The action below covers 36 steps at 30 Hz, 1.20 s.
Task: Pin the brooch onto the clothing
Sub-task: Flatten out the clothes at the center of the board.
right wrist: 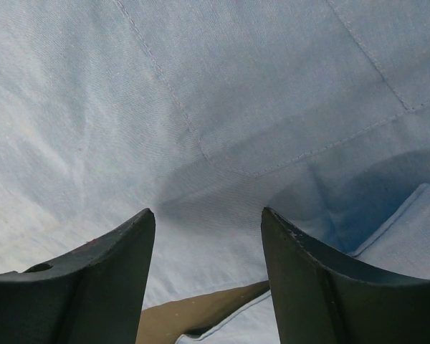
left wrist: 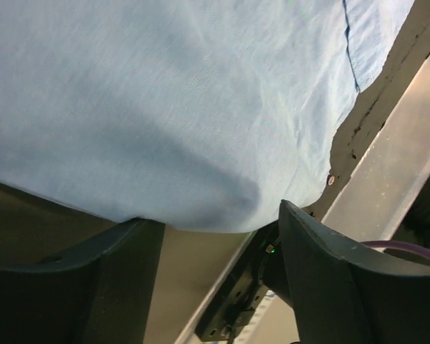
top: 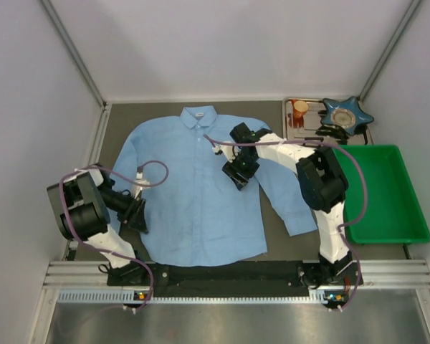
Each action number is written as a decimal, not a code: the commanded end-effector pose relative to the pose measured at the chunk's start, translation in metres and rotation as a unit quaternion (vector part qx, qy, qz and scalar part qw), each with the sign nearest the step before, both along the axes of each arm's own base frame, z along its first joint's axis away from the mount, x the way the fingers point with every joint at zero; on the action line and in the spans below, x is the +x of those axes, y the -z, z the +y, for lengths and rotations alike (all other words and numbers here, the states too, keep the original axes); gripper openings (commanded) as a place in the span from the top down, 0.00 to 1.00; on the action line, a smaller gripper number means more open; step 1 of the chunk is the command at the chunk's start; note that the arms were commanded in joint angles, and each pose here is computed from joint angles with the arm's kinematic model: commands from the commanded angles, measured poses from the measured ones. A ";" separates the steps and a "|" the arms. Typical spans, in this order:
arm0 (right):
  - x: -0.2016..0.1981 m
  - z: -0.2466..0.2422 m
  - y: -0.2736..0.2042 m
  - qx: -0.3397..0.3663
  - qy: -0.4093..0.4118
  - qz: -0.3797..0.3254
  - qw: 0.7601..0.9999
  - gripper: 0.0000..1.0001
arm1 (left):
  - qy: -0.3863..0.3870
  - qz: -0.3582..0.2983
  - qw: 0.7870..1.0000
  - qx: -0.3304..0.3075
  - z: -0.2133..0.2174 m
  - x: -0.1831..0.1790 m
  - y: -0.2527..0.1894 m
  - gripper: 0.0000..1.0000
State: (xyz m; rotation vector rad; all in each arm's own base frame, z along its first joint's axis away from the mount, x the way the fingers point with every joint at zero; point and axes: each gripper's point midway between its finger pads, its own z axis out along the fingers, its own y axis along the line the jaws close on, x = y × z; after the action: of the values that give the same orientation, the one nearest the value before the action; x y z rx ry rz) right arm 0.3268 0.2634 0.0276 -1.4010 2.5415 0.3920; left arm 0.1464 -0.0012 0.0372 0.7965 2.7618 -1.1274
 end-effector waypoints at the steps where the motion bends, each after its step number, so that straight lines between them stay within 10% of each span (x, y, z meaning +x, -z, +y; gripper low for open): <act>1: 0.006 0.001 -0.001 -0.006 0.000 -0.015 1.000 0.39 | 0.059 -0.073 0.993 -0.073 -0.019 0.009 -0.038 0.34; 11: 0.010 0.001 -0.001 -0.009 -0.004 -0.022 1.000 0.39 | 0.152 -0.207 0.964 -0.065 -0.045 0.011 -0.068 0.48; 21: -0.009 0.028 -0.047 0.041 -0.027 -0.045 0.998 0.41 | 0.036 -0.193 0.975 0.099 0.021 0.046 -0.040 0.27; 28: -0.059 0.118 -0.110 0.159 -0.094 -0.105 0.977 0.45 | -0.200 -0.108 0.972 -0.056 0.051 0.077 -0.056 0.15; 36: -0.131 0.238 -0.131 0.261 -0.103 -0.081 0.957 0.51 | -0.286 -0.119 0.951 0.008 0.081 0.104 -0.045 0.06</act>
State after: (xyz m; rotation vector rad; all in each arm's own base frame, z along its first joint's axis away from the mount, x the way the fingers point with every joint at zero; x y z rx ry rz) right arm 0.2228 0.4428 0.1404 -1.5389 2.0107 0.7044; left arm 0.2279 0.0698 0.0686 0.2096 2.5886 -0.9230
